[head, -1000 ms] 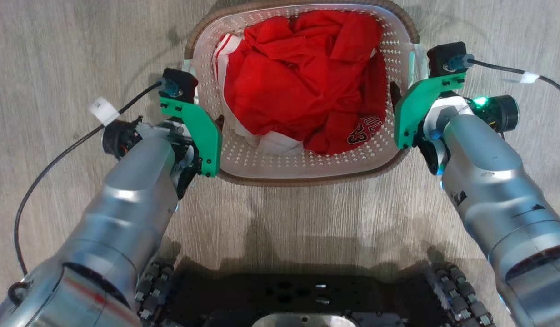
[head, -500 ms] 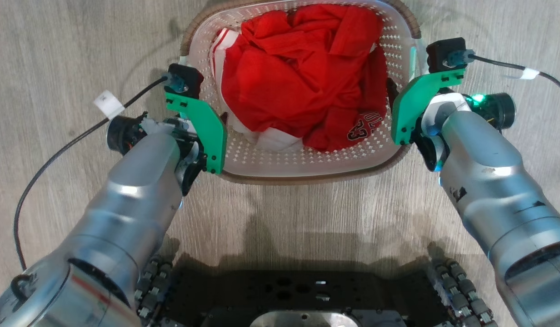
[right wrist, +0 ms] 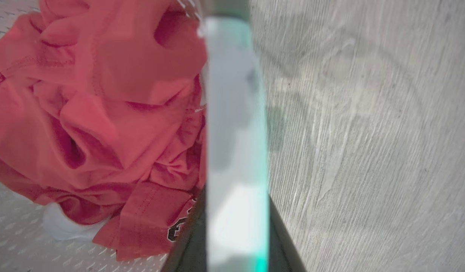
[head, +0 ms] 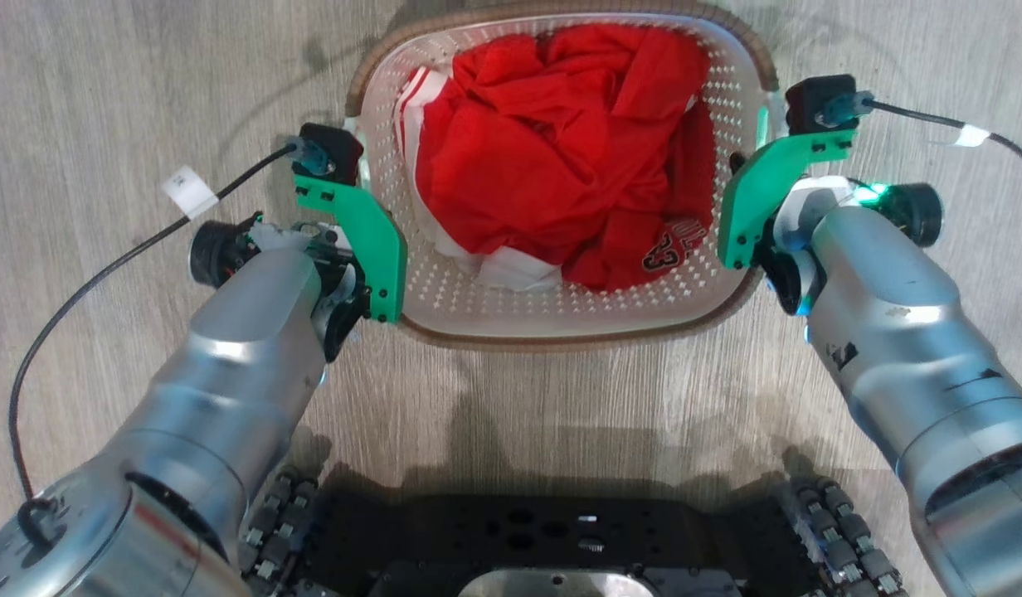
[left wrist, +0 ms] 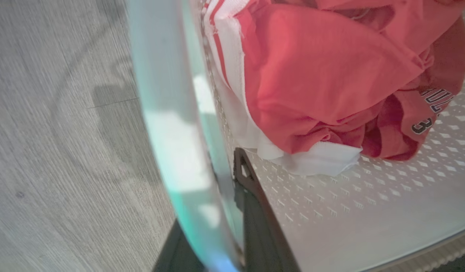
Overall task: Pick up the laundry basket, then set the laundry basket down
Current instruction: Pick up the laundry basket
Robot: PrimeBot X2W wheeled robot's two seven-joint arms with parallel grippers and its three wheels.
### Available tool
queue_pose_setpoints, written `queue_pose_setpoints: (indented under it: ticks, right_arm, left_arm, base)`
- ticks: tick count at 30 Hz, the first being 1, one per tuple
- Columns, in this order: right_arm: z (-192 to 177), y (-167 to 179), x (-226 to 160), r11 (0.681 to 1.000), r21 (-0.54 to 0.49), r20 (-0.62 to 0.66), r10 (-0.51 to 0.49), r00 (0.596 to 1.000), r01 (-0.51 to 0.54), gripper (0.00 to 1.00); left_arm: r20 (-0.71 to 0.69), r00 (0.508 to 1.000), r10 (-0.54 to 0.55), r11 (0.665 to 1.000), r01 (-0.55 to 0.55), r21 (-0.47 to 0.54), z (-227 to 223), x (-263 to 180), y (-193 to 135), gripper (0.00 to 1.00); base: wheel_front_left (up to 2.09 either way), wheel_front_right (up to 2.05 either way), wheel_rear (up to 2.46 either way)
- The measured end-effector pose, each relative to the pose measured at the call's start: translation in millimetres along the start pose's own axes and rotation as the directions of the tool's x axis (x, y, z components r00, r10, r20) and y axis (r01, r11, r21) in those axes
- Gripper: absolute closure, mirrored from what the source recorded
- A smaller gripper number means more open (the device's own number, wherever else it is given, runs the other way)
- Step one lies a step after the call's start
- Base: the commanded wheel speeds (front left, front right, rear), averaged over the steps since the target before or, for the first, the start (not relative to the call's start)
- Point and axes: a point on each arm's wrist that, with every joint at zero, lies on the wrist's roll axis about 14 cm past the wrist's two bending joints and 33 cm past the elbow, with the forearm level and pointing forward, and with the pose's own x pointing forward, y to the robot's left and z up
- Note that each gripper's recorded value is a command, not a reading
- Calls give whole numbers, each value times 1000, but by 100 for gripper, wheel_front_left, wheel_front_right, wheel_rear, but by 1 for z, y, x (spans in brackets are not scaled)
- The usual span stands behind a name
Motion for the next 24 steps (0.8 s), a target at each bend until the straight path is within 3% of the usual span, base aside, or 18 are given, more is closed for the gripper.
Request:
queue_pose_setpoints:
  ticks: [15,24]
  right_arm:
    - [-8,12,-40,1000,6,-155,-7,988,7,100]
    - [0,28,-74,1000,26,-139,3,990,0,100]
  left_arm:
    - [-66,998,-13,996,19,89,2,-36,-15,100]
    - [-15,1000,6,989,-3,150,13,-70,-23,100]
  base:
    - [0,0,0]
    - [0,0,0]
